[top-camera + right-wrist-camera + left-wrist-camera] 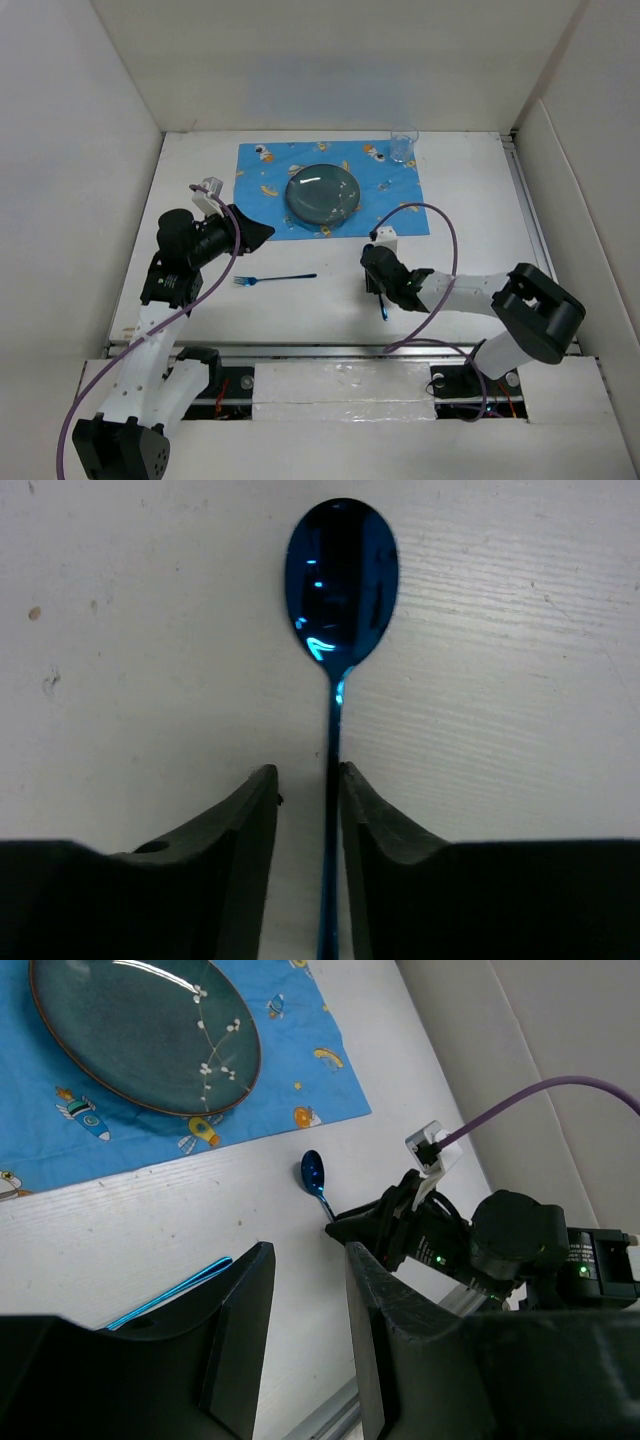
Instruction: Set the dinner table for one person
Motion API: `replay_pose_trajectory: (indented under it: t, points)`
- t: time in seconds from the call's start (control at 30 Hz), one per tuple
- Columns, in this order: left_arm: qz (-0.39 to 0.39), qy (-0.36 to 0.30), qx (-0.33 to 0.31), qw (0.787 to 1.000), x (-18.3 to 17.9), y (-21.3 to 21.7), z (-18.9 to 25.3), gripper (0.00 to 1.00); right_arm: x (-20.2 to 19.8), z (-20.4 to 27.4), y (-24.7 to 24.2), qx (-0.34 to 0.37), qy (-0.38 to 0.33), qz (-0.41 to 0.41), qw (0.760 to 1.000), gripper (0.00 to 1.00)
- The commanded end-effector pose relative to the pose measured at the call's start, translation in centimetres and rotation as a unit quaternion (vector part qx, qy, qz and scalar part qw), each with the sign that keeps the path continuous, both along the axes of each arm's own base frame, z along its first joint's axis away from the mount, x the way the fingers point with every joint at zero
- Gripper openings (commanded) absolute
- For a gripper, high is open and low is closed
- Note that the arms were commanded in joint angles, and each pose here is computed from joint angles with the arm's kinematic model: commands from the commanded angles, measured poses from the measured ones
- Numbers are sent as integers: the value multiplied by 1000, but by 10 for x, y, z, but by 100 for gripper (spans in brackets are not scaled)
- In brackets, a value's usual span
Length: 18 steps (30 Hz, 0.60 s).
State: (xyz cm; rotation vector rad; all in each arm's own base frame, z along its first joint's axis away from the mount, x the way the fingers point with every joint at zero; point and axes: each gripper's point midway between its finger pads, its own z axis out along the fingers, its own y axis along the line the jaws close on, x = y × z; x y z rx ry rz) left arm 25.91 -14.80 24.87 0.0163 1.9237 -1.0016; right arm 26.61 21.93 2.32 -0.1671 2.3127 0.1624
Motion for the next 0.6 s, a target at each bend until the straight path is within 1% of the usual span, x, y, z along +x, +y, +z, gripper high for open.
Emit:
replay_pose_trajectory:
  t: [0.0, 0.07, 0.17, 0.3, 0.33, 0.37, 0.4, 0.43, 0.47, 0.5, 0.53, 0.57]
  points:
    - [-12, -23, -3, 1000, 0, -2, 9, 32, 1, -13, -3, -2, 7, -23, 1000, 34]
    - [-13, -23, -2, 1000, 0, -3, 9, 32, 0, -16, -3, 0, 10, -24, 1000, 11]
    - [-13, -23, -2, 1000, 0, -3, 9, 32, -1, -20, -6, -4, 13, -33, 999, 0]
    - [-12, -20, -2, 1000, 1, -3, 8, 32, 0, -5, -5, -7, -6, -38, 999, 0]
    - [-12, -19, -2, 1000, 2, -3, 7, 32, -1, 0, -9, -18, -7, -34, 999, 0]
    - [-14, -18, -3, 1000, 1, -3, 7, 32, 6, 17, -10, -6, -24, -40, 999, 0]
    - [-15, -19, -4, 1000, 1, -3, 7, 32, 22, 45, -8, 3, -46, -30, 998, 0]
    - [-15, -19, -4, 1000, 1, -3, 7, 32, 26, 45, -15, 3, -47, -42, 998, 0]
    - [-14, -20, -4, 1000, 1, -3, 8, 32, 35, 59, -17, 13, -60, -43, 997, 0]
    - [-13, -19, -4, 1000, 1, -3, 7, 32, 46, 71, -19, 14, -74, -36, 997, 0]
    - [-14, -21, -3, 1000, 1, -3, 8, 32, 59, 88, -14, 33, -85, -28, 995, 0]
    - [-14, -19, -3, 1000, 1, -3, 7, 32, 75, 90, -26, 32, -86, -43, 995, 0]
